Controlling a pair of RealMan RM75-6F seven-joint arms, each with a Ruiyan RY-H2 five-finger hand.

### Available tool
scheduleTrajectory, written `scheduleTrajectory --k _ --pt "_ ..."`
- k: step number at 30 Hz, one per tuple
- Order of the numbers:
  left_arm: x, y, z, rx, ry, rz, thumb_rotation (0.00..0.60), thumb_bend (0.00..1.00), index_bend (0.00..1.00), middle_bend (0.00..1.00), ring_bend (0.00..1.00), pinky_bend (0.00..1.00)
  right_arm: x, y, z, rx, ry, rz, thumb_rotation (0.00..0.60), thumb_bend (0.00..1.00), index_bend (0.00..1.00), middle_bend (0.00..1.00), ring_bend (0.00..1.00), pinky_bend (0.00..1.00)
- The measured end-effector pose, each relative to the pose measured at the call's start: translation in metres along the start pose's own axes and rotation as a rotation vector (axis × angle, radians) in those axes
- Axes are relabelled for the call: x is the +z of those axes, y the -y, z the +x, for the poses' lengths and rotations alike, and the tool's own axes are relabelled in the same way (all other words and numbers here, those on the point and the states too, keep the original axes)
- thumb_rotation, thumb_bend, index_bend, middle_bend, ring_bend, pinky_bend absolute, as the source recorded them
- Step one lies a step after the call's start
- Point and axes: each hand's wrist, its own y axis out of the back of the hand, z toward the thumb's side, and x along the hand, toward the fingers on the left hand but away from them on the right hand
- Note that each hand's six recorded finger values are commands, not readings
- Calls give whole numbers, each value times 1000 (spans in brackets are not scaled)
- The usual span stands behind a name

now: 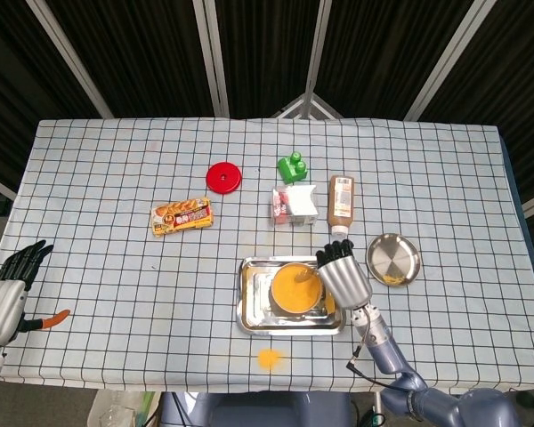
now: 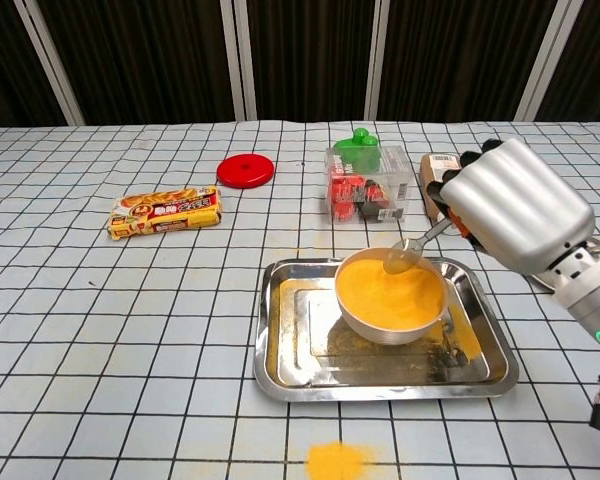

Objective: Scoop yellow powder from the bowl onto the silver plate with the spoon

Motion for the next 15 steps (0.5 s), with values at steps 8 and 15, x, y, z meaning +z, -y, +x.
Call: scheduleTrajectory --k 8,15 --pt "0 0 0 0 1 -3 600 0 0 0 0 0 -2 5 -11 17 4 20 600 678 805 595 504 504" --pt "1 0 -1 -3 6 -6 600 0 0 0 0 0 -3 7 -11 5 -2 36 600 677 805 595 504 504"
